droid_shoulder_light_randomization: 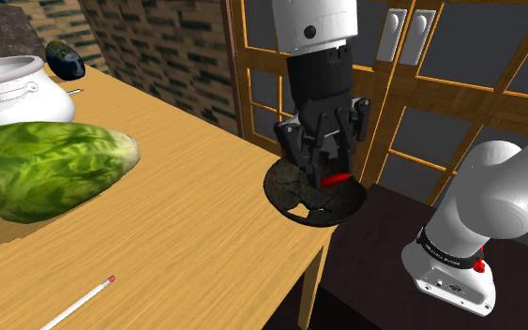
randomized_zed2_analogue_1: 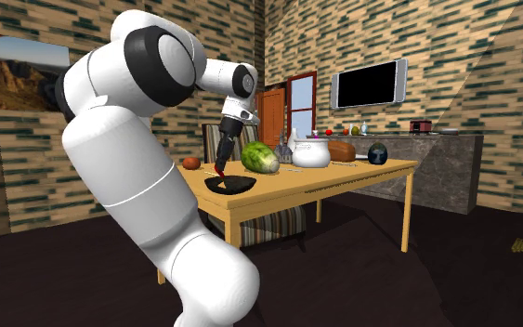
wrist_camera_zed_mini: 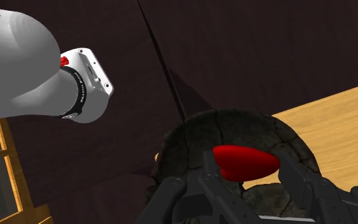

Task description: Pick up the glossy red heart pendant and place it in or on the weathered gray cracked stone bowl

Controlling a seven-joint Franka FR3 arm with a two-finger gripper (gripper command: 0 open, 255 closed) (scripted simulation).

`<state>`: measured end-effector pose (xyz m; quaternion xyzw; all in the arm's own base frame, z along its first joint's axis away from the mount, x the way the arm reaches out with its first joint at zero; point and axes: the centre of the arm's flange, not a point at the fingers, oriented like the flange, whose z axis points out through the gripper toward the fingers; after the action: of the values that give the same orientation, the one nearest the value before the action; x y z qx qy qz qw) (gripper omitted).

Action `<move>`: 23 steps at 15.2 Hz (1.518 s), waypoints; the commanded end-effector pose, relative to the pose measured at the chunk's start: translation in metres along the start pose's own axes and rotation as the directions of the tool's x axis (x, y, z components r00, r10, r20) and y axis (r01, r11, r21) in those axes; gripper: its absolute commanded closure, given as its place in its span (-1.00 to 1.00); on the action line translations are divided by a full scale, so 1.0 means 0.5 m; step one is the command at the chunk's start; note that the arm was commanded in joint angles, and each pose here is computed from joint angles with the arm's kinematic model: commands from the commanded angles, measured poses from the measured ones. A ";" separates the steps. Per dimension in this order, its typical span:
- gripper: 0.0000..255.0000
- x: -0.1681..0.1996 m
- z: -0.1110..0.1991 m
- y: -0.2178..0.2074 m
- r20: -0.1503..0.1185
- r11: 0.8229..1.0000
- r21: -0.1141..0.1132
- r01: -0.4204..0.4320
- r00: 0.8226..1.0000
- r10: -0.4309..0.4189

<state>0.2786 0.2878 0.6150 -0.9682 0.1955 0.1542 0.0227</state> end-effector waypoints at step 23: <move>1.00 0.093 0.023 0.019 0.000 1.000 0.000 0.000 1.000 0.000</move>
<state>0.3130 0.2624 0.5962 -0.9682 0.1955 0.1545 0.0226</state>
